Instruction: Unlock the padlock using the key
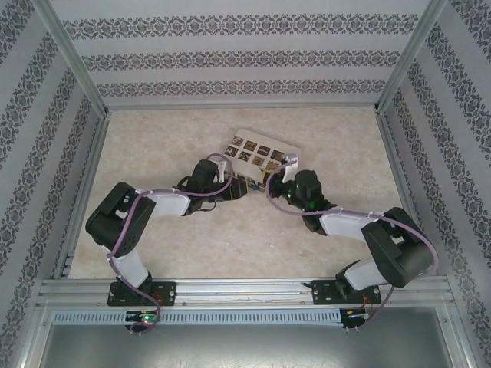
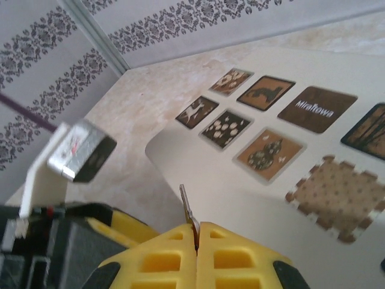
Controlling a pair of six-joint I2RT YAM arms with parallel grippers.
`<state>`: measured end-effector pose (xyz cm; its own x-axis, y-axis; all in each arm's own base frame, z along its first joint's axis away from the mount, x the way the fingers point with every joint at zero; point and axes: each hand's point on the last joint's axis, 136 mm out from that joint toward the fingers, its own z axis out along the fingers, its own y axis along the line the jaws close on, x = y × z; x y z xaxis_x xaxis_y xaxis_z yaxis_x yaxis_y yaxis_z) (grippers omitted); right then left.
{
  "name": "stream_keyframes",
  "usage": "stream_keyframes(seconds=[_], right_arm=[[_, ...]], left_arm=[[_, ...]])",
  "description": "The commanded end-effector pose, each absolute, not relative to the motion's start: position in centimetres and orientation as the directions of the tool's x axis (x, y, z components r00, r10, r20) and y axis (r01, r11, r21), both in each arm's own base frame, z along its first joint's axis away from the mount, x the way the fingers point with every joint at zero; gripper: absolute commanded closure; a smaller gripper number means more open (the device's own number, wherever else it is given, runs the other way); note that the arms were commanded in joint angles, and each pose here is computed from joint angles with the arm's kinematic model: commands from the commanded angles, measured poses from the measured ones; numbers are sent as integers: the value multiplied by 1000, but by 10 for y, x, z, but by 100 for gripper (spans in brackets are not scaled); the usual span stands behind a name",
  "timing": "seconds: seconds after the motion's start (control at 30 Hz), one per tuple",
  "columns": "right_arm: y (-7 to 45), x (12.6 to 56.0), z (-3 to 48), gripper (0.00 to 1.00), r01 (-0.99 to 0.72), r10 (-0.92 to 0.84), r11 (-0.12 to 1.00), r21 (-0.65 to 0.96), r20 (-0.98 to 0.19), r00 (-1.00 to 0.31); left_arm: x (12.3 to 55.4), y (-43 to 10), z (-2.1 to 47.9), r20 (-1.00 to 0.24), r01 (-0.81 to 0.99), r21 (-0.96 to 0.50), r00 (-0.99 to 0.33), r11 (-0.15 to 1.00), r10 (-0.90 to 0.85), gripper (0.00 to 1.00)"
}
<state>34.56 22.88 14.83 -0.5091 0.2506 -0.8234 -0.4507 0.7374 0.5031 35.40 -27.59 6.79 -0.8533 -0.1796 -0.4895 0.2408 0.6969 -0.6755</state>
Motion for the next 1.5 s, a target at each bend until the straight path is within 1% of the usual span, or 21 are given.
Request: stream_keyframes(seconds=[0.0,0.23,0.43,0.77,0.93,1.47], right_arm=[[229,349,142,100,-403,263,701,589,-738,-621],[223,368,134,100,-339,253,698,630,-661,-707],[220,373,116,100,-266,249,707,655,-583,-773],[219,356,69,100,-150,232,719,679,-437,-869],[219,349,61,100,-138,230,723,677,-424,-876],[220,348,62,100,-157,216,730,665,-442,-870]], left_arm=[[362,-282,69,-570,323,-635,-809,702,-143,41],[368,-288,64,-582,347,-624,-805,700,-120,38],[372,-293,65,-595,364,-639,-793,678,-135,38],[374,-296,66,-610,383,-648,-779,658,-147,39],[377,-299,67,-624,401,-648,-766,647,-150,40],[387,-305,57,-644,421,-644,-748,639,-156,45]])
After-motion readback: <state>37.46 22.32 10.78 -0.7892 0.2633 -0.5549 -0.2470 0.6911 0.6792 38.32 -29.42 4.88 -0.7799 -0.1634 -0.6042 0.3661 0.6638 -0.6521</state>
